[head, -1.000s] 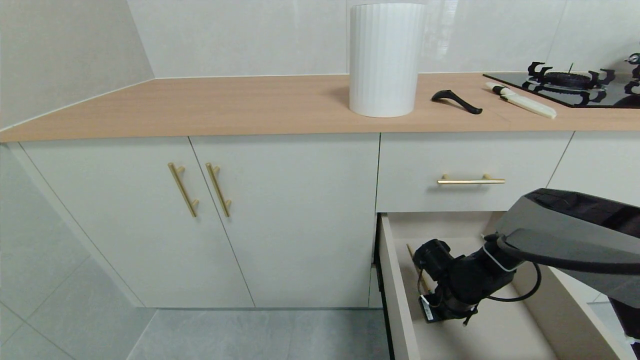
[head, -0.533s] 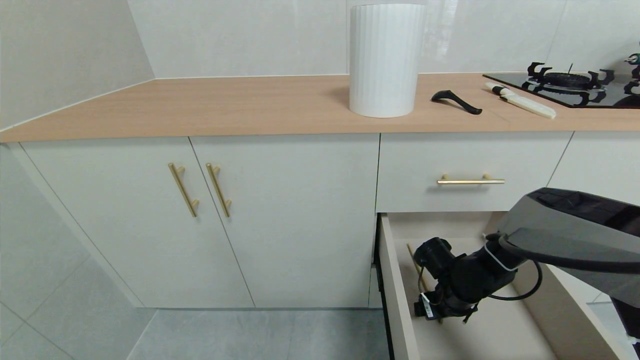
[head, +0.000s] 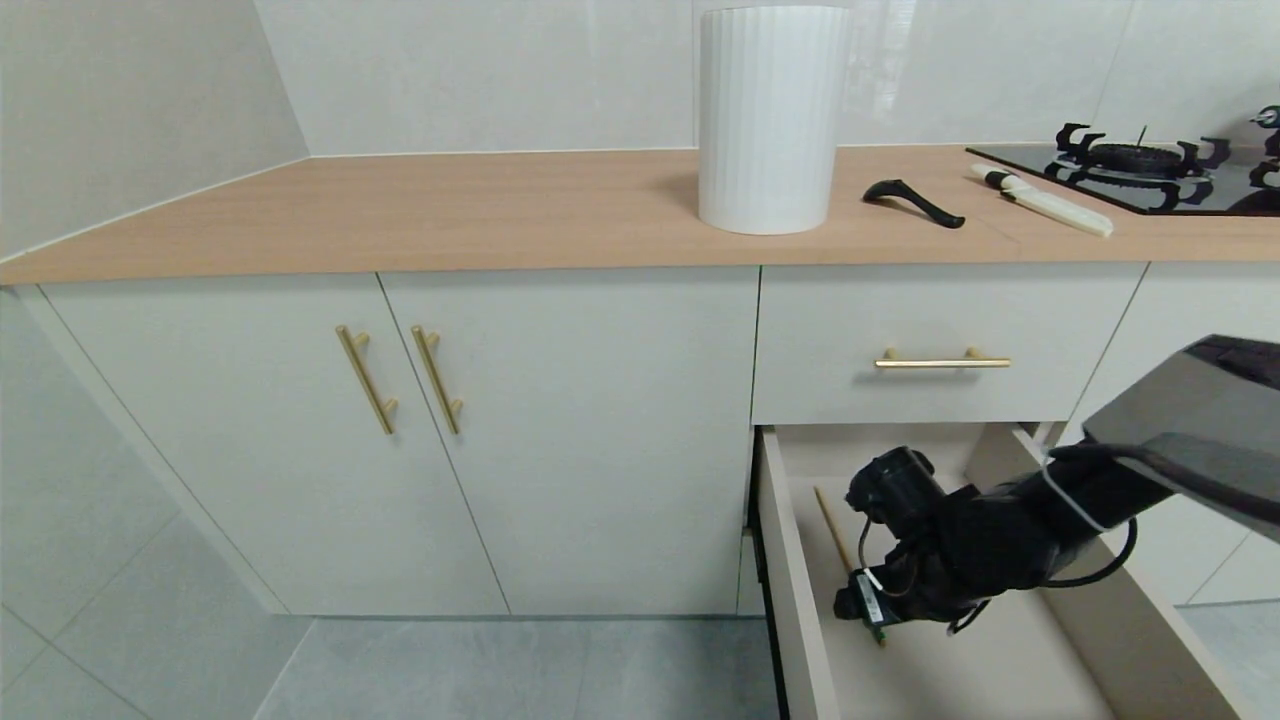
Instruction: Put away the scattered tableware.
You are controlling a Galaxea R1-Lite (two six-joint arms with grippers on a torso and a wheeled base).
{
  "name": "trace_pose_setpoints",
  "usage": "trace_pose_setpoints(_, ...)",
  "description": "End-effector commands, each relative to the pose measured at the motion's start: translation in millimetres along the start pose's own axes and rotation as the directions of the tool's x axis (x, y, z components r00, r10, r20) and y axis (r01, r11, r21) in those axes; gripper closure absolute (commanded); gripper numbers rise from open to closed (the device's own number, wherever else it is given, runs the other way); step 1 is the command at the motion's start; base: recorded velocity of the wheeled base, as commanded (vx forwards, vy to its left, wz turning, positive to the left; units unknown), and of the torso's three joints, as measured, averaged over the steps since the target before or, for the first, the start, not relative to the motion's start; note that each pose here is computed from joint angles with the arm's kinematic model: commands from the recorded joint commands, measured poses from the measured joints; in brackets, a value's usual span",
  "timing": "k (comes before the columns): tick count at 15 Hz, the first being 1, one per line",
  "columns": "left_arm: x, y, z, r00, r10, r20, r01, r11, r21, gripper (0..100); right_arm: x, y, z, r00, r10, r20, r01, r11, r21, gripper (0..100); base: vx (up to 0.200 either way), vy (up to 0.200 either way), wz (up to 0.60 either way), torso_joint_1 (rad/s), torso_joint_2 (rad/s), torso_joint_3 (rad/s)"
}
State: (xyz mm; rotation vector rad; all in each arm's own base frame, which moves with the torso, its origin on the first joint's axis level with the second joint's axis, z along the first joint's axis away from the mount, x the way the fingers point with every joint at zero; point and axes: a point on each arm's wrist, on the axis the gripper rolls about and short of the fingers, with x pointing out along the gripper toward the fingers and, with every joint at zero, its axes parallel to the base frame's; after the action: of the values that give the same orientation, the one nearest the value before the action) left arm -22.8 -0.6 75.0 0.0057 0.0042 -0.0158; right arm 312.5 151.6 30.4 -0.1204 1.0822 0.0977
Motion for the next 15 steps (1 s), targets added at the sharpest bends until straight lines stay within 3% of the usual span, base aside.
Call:
trace_pose_setpoints(1, 0.0, 0.0, 0.0, 1.000, 0.000, 0.000, 0.000, 1.000, 0.000, 0, -56.1, -20.9, 11.2, 0.991, 0.026, 0.135, -0.029, 0.999, 0.018, 0, 0.000, 0.000, 0.00, 0.000, 0.00, 0.000)
trace_pose_setpoints(4, 0.0, 0.0, 0.0, 1.000, 0.000, 0.000, 0.000, 1.000, 0.000, 0, -107.1, -36.7, 11.6, 0.964, 0.041, 0.261, -0.043, 0.999, 0.000, 0, 0.000, 0.000, 0.00, 0.000, 0.00, 0.000)
trace_pose_setpoints(6, 0.0, 0.0, 0.0, 1.000, 0.000, 0.000, 0.000, 1.000, 0.000, 0, -123.9, -39.9, 6.7, 0.953, 0.081, 0.292, -0.079, 0.997, -0.018, 0, 0.000, 0.000, 0.00, 0.051, -0.15, -0.095)
trace_pose_setpoints(13, 0.0, 0.0, 0.0, 1.000, 0.000, 0.000, 0.000, 1.000, 0.000, 0, -127.9, -47.1, 7.4, 0.949, 0.071, 0.306, -0.073, 0.997, -0.005, 0, 0.000, 0.000, 0.00, 0.102, -0.41, -0.262)
trace_pose_setpoints(15, 0.0, 0.0, 0.0, 1.000, 0.000, 0.000, 0.000, 1.000, 0.000, 0, -127.4, -47.0, 7.4, 0.950, 0.073, 0.304, -0.075, 0.997, -0.004, 0, 0.000, 0.000, 0.00, 0.278, -0.48, -0.273)
